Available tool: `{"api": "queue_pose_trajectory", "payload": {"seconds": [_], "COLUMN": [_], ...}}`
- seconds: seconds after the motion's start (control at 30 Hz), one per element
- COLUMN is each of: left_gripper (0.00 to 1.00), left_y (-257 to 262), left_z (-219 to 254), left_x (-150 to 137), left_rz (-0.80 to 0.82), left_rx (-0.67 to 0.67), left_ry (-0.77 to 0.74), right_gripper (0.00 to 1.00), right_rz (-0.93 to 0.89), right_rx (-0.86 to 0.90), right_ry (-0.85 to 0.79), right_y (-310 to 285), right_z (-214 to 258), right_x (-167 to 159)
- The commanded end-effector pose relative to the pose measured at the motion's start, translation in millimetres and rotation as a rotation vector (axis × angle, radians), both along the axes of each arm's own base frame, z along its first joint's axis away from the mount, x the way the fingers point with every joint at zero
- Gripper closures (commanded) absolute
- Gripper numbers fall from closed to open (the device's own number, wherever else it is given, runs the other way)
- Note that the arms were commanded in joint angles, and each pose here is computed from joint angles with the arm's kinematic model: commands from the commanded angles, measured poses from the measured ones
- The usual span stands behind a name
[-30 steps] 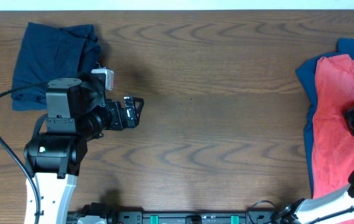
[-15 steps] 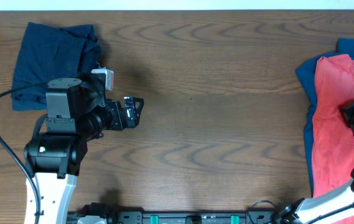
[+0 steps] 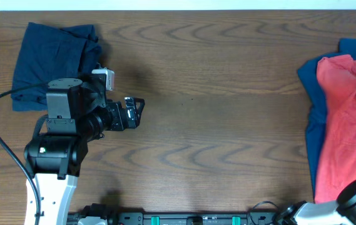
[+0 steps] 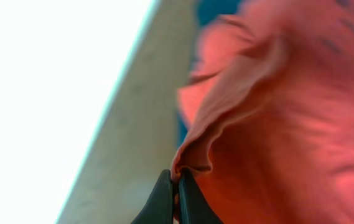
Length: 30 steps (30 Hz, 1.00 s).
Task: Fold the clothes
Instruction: 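Lift the red T-shirt with the right gripper, then swing the T-shirt leftward and spread it across the table center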
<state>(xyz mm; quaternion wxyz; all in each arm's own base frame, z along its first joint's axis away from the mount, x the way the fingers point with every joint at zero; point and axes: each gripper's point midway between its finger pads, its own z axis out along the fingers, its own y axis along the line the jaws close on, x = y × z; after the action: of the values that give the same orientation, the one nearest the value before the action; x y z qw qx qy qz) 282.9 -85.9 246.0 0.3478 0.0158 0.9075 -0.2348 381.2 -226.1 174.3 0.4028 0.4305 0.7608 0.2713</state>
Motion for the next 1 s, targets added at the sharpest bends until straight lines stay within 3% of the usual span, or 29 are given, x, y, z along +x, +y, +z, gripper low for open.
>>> {"api": "queue_pose_trajectory", "payload": {"seconds": [0.0, 0.23, 0.43, 0.6, 0.67, 0.77, 0.8, 0.83, 0.9, 0.97], "left_gripper": [0.02, 0.02, 0.02, 0.02, 0.02, 0.02, 0.02, 0.02, 0.02, 0.02], "left_y": [0, 6, 54, 86, 96, 107, 108, 109, 111, 113], "left_z": [6, 14, 50, 107, 126, 147, 151, 153, 155, 153], "left_x": [2, 3, 3, -6, -10, -16, -18, -19, -20, -21], "left_rz": [0.005, 0.030, 0.229, 0.373, 0.420, 0.474, 0.483, 0.487, 0.497, 0.503], "left_rx": [-0.001, 0.024, 0.168, 0.241, 0.262, 0.287, 0.292, 0.294, 0.301, 0.309], "left_ry": [-0.015, -0.038, -0.079, -0.173, -0.211, -0.253, -0.263, -0.269, -0.272, -0.265], "right_gripper": [0.99, 0.99, 0.99, 0.99, 0.99, 0.99, 0.95, 0.85, 0.61, 0.46], "right_rz": [0.072, 0.188, 0.294, 0.531, 0.642, 0.921, 1.022, 1.134, 1.271, 1.314], "right_rx": [0.026, -0.034, -0.089, -0.089, -0.073, -0.058, -0.051, -0.061, -0.092, -0.134], "right_ry": [-0.098, -0.161, -0.293, -0.481, -0.489, -0.450, -0.424, -0.409, -0.385, -0.326], "right_y": [28, 77, 144, 284, 349, 472, 512, 553, 598, 618], "right_z": [60, 139, 215, 276, 275, 246, 232, 216, 191, 166], "right_x": [7, 24, 54, 69, 62, 27, 8, -14, -45, -60]}}
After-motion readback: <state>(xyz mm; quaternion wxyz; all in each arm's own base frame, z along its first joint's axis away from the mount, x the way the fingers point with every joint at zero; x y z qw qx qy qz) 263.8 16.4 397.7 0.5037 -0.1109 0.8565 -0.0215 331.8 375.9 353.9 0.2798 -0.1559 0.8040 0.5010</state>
